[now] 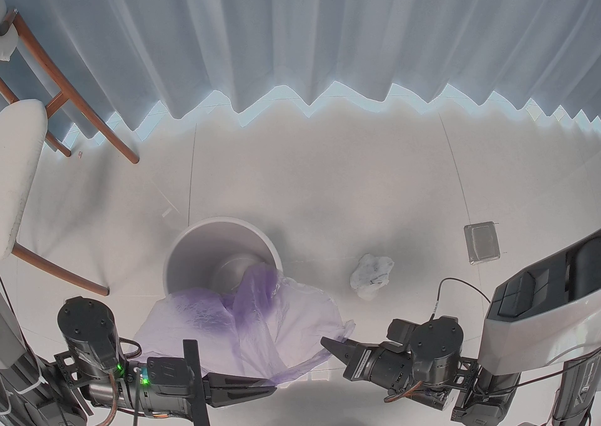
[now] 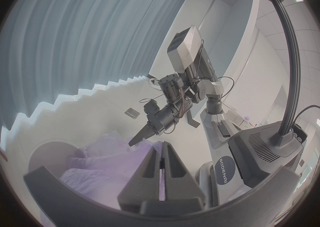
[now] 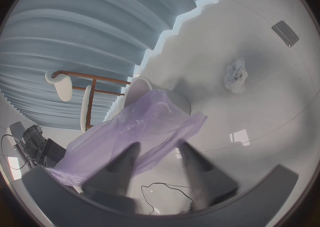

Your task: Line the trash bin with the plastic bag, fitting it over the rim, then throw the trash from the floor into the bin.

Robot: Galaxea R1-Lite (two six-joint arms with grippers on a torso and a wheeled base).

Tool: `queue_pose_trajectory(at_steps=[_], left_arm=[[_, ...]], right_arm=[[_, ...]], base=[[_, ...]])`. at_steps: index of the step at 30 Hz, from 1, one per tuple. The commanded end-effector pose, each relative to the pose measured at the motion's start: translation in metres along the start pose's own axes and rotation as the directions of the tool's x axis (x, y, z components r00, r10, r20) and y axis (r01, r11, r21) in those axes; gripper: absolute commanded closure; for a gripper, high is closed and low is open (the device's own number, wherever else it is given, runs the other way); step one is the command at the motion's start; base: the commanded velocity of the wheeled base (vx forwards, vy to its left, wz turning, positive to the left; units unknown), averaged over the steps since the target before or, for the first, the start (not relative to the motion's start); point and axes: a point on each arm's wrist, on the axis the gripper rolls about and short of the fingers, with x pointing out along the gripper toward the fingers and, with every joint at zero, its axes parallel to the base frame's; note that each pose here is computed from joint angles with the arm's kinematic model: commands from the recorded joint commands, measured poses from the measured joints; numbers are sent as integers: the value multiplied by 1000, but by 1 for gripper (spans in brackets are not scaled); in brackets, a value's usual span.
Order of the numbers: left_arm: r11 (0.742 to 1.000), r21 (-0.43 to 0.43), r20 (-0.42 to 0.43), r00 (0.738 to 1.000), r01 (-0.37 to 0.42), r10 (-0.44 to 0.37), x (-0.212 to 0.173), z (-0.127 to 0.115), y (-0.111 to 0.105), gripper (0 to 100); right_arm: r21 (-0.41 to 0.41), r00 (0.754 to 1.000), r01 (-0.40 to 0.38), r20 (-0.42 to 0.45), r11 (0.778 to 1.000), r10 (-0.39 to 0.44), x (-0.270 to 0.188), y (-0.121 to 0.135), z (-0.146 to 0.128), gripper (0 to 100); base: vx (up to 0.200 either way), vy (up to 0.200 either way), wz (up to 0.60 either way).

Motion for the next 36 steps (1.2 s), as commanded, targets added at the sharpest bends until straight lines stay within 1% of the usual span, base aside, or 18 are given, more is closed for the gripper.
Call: queue_pose_trajectory(at_steps=[1,3,7,9,12,13,14,15,19,20,24,26,28,30,31,32,34,36], left_arm=[[1000,-10,-13,1000,5,-5,-2,-3,-3,100],[1000,-14,-14,1000,4,-4,-2,-3,-3,100],[999,-32,-19,1000,-5,5,-3,-4,-1,100],[999,-45,-23,1000,-17,16,-4,-5,1,100],[995,-92,-31,999,-47,44,-7,-7,5,100],[995,-92,-31,999,-47,44,-7,-7,5,100],[992,-114,-39,998,-57,53,-7,-9,7,100],[991,-117,-43,998,-61,56,-7,-10,8,100],[991,-117,-43,997,-62,58,-7,-11,8,100],[991,-119,-44,997,-62,57,-7,-11,8,0],[987,-135,-45,996,-84,78,-9,-12,12,0],[987,-129,-36,995,-96,92,-10,-10,14,0],[986,-113,-1,992,-123,124,-8,-4,23,0],[977,-118,26,983,-177,181,-12,0,36,0],[977,-118,26,983,-177,181,-12,0,36,0],[962,-130,43,968,-240,248,-19,2,48,0],[951,-137,59,956,-278,288,-25,3,53,0],[940,-178,78,948,-291,309,-31,5,50,0]], right_arm=[[6,1000,-22,12,1000,22,0,4,1,100],[18,999,-41,12,999,41,-1,9,0,100],[46,996,-80,44,996,78,-3,18,8,100],[43,994,-91,61,995,89,-2,20,12,100],[41,990,-106,94,994,102,-3,24,20,100],[41,990,-106,94,994,102,-3,24,20,100],[47,983,-137,128,989,130,-7,30,29,100],[50,979,-153,141,987,144,-9,34,33,100],[46,974,-169,164,984,160,-12,38,39,100],[47,973,-168,165,985,159,-12,37,39,100],[48,971,-174,175,984,163,-14,38,42,100],[52,968,-183,182,982,171,-16,40,44,100],[52,967,-191,183,980,178,-18,42,45,100],[51,968,-188,181,981,176,-18,41,45,100],[51,968,-188,181,981,176,-18,41,45,100],[51,968,-189,180,981,177,-18,41,45,100],[51,968,-188,181,981,176,-18,41,45,100],[49,968,-188,181,981,176,-18,41,45,100]], base=[[0,0,0],[0,0,0],[0,0,0],[0,0,0],[0,0,0],[0,0,0],[0,0,0],[0,0,0],[0,0,0],[0,0,0],[0,0,0],[0,0,0],[0,0,0],[0,0,0],[0,0,0],[0,0,0],[0,0,0],[0,0,0]])
